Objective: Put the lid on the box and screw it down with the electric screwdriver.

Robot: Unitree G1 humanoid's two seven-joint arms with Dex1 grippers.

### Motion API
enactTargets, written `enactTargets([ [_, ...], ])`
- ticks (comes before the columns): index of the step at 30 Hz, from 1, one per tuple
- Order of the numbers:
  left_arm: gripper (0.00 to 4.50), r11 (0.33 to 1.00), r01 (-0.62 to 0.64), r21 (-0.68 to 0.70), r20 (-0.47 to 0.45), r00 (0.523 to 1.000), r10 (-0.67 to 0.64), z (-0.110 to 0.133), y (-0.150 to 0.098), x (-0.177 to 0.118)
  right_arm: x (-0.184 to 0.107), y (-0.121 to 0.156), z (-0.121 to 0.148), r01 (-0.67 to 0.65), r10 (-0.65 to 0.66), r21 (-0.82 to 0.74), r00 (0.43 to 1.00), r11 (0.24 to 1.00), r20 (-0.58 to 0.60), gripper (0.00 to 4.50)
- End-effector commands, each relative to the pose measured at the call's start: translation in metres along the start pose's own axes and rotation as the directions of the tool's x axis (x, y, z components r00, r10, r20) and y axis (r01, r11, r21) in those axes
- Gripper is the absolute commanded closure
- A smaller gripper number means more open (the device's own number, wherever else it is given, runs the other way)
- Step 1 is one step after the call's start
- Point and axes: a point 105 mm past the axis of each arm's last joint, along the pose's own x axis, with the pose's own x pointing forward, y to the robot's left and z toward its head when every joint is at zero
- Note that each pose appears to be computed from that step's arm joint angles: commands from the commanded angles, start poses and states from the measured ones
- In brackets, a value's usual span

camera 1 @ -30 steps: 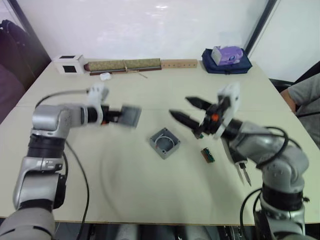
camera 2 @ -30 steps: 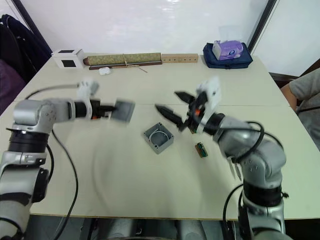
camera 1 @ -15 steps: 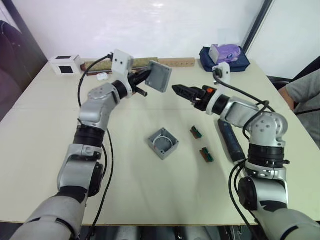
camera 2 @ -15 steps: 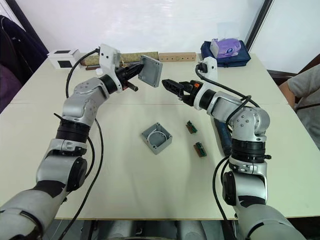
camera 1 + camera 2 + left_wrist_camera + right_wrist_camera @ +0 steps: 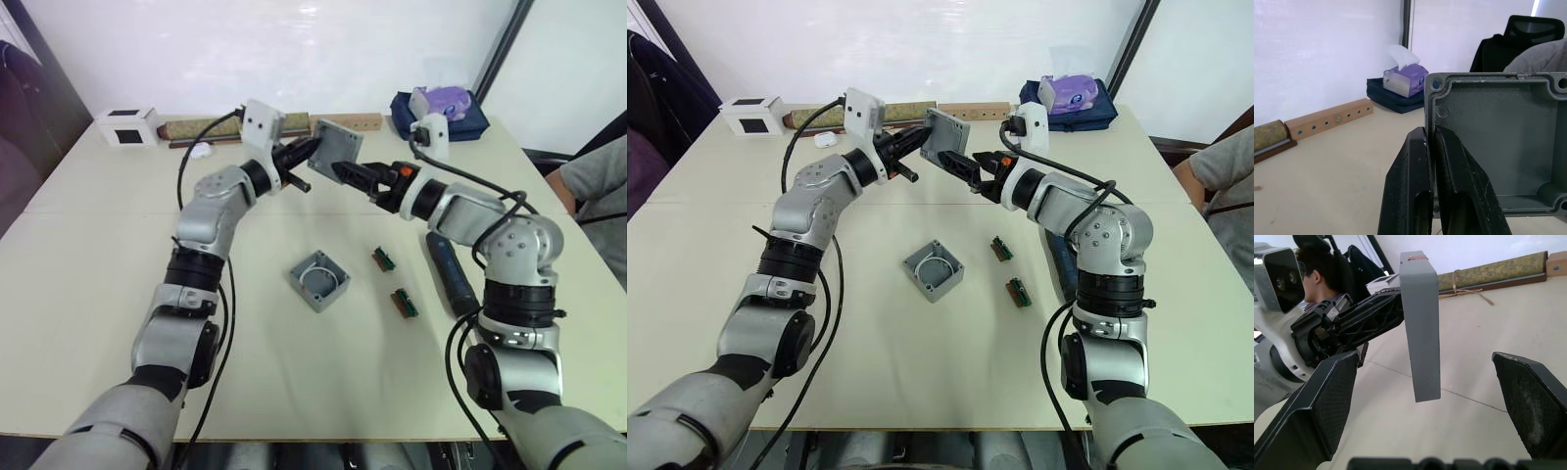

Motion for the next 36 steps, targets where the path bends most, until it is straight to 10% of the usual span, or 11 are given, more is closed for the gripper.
enactTargets([
  [1,4.50,0.999,0.017,0.029,0.067,0.998,-0.019,0.025,-0.005,0.003,-0.003,0.009,0.018,-0.007,0.010,-0.030,0.996,1.000,0.086,0.90],
  [11,4.50,1.000,0.020,0.020,0.053,0.998,-0.021,0.021,-0.004,0.002,-0.005,0.015,0.018,-0.017,0.020,-0.018,0.993,1.000,0.119,4.36],
  [16,4.50,1.000,0.022,0.013,0.049,0.999,-0.023,0.020,-0.005,0.002,-0.005,0.016,0.014,-0.018,0.018,-0.005,0.993,1.000,0.115,4.36],
  [27,0.73,0.998,0.047,-0.045,0.018,0.999,-0.046,0.017,-0.003,-0.002,-0.004,0.014,0.009,0.006,-0.004,-0.012,0.994,1.000,0.110,4.36],
  [30,0.73,0.992,0.026,-0.122,0.026,0.999,-0.023,0.028,0.013,-0.019,-0.012,0.014,0.018,0.063,-0.031,-0.192,0.985,0.979,0.169,4.36],
  [36,1.74,0.984,-0.003,-0.176,0.003,1.000,0.004,0.028,0.027,-0.044,-0.032,0.029,-0.007,0.077,0.018,-0.757,0.993,0.649,0.117,4.36],
])
